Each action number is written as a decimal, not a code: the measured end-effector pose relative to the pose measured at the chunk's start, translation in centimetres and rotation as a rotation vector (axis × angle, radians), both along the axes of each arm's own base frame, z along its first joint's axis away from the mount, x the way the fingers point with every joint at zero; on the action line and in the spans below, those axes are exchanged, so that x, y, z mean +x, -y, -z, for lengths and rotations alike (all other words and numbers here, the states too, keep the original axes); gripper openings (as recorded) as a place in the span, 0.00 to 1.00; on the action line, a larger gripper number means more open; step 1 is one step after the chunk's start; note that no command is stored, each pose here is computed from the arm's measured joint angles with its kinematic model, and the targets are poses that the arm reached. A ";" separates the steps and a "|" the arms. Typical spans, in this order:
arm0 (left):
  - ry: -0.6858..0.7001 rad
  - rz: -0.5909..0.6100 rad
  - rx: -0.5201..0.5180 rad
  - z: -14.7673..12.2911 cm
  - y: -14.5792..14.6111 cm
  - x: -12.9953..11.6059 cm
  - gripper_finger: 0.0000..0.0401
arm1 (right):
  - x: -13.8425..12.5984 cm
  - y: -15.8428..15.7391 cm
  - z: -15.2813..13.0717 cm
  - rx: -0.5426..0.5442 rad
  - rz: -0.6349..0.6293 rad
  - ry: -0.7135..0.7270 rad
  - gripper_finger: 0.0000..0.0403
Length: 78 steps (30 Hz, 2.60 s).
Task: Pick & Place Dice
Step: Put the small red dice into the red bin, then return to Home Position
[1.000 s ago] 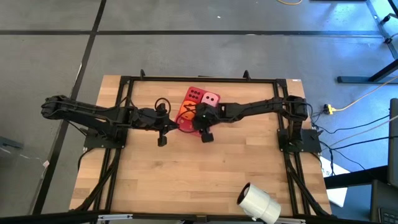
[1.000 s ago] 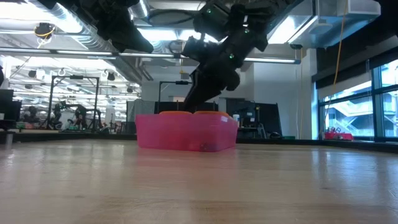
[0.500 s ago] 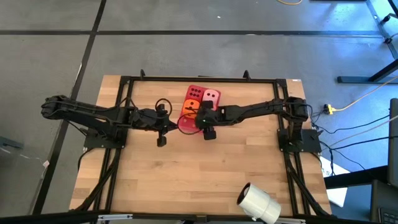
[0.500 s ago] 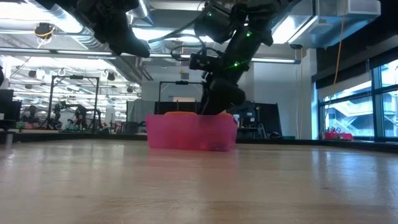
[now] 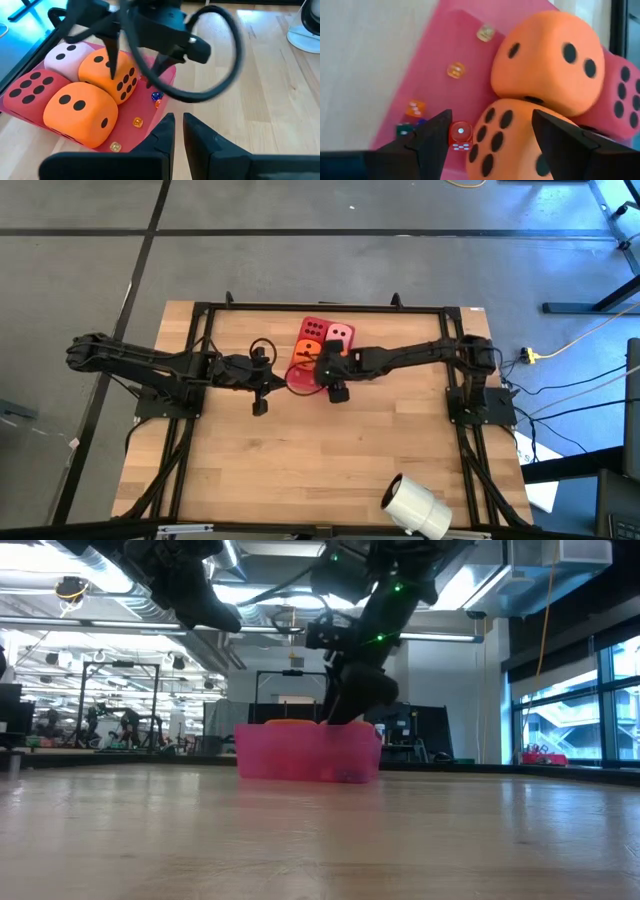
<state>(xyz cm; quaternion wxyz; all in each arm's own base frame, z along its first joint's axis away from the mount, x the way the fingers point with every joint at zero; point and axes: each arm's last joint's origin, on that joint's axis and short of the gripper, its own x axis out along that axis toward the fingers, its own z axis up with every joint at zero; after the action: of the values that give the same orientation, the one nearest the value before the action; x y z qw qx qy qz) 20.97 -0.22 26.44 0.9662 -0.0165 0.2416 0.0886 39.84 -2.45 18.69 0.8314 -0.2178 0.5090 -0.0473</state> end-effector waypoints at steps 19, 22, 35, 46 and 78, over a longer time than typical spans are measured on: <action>-0.001 0.000 0.000 0.0 0.0 0.0 0.08 | -0.6 4.7 0.1 -0.108 -0.062 -0.063 0.68; -0.002 0.000 0.001 0.0 0.0 0.0 0.08 | -0.6 4.6 0.1 -0.179 -0.071 -0.091 0.68; -0.005 0.001 0.001 0.0 0.0 0.0 0.08 | -0.5 4.0 0.0 -0.323 -0.176 -0.167 0.68; -0.005 0.001 0.002 0.0 0.0 0.0 0.08 | -0.2 3.0 0.2 -0.151 -0.218 -0.087 0.68; 0.005 -0.002 0.003 0.0 0.0 0.0 0.08 | -8.1 -9.1 -11.3 0.230 -0.446 0.221 0.10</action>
<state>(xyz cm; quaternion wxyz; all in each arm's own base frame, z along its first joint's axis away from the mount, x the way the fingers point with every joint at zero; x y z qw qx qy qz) 20.99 -0.21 26.49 0.9667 -0.0157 0.2390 0.0900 31.73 6.64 29.99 0.8910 -0.2222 0.3566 0.1718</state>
